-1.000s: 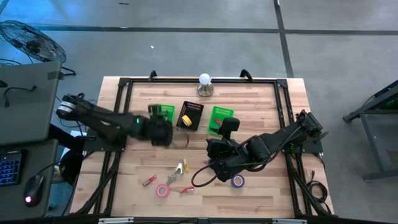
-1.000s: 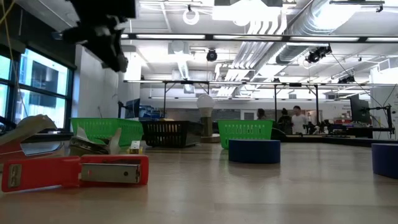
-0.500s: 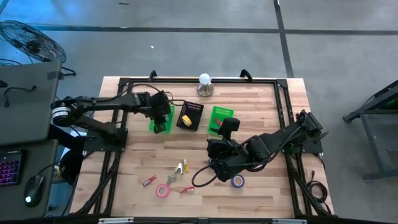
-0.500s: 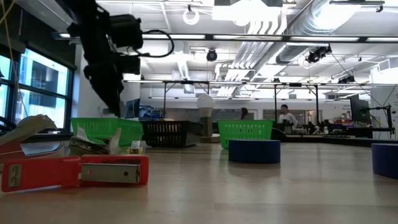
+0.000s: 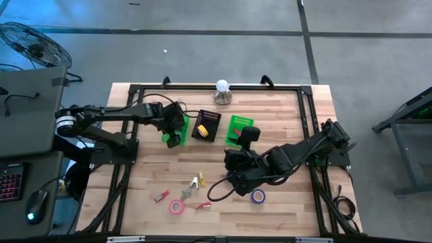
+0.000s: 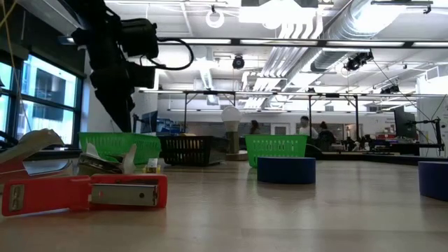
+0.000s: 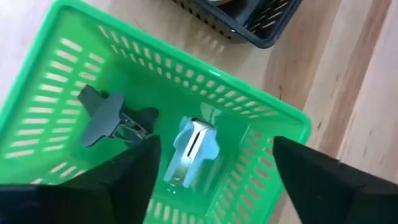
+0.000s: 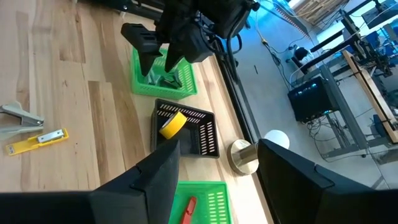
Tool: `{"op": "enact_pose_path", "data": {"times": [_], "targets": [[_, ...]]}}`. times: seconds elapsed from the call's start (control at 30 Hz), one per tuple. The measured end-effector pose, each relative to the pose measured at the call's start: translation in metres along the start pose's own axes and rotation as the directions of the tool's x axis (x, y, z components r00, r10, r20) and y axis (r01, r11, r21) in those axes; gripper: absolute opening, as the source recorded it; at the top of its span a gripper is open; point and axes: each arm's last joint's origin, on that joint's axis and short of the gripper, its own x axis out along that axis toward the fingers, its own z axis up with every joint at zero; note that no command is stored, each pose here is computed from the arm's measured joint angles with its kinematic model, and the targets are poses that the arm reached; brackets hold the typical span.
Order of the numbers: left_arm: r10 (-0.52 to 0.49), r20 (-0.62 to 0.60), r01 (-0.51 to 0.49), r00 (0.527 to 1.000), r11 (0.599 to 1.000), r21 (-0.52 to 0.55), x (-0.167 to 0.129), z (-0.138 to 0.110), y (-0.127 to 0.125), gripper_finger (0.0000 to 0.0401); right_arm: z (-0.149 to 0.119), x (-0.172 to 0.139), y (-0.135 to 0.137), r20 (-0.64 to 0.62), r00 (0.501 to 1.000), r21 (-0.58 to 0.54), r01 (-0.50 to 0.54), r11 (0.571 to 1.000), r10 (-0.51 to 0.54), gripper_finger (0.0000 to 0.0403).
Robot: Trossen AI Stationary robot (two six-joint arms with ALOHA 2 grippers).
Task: Pick and place Stapler, Stapler remover, tape
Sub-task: Put the light blue staple remover into the left green bin, then put the left red stapler into the right green bin
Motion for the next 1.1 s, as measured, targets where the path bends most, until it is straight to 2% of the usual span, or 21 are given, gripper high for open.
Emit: {"op": "enact_pose_path", "data": {"times": [0.07,0.2,0.43,0.57,0.7,0.8,0.93,1.1], "targets": [[0.019,0.0,-0.019,1.0,1.0,-0.012,0.0,0.0,0.001,0.0328,0.0,0.0,0.0,-0.001,1.0,0.0,-0.002,1.0,0.002,0.0208],[0.016,0.0,-0.016,1.0,0.999,-0.032,-0.008,0.004,0.0,0.0336,0.0,0.0,0.0,-0.001,1.0,0.0,-0.004,1.0,0.004,0.0208],[-0.081,-0.116,0.069,0.99,0.992,-0.107,-0.033,0.01,-0.024,0.0338,-0.001,0.0,0.0,-0.009,1.0,-0.015,-0.003,1.0,0.003,0.0208],[-0.154,-0.195,0.119,0.969,0.976,-0.181,-0.033,0.0,-0.054,0.0338,-0.001,0.0,0.0,-0.012,1.0,-0.026,-0.004,1.0,0.004,0.0208],[-0.193,-0.253,0.133,0.948,0.962,-0.237,-0.028,-0.02,-0.095,0.0338,-0.002,0.0,0.0,-0.014,1.0,-0.054,-0.012,0.998,0.012,0.0208],[-0.162,-0.257,0.092,0.953,0.96,-0.265,-0.028,-0.039,-0.126,0.0339,-0.002,0.0,0.0,-0.018,1.0,-0.078,-0.023,0.997,0.022,0.0208],[-0.122,-0.181,0.052,0.976,0.935,-0.351,-0.034,-0.064,-0.163,0.0339,-0.002,0.0,0.0,-0.018,1.0,-0.101,-0.024,0.995,0.023,0.0208],[-0.134,-0.099,0.084,0.986,0.912,-0.402,-0.037,-0.092,-0.199,0.0339,-0.002,0.0,0.001,-0.026,0.999,-0.102,-0.05,0.994,0.048,0.0208]]}}
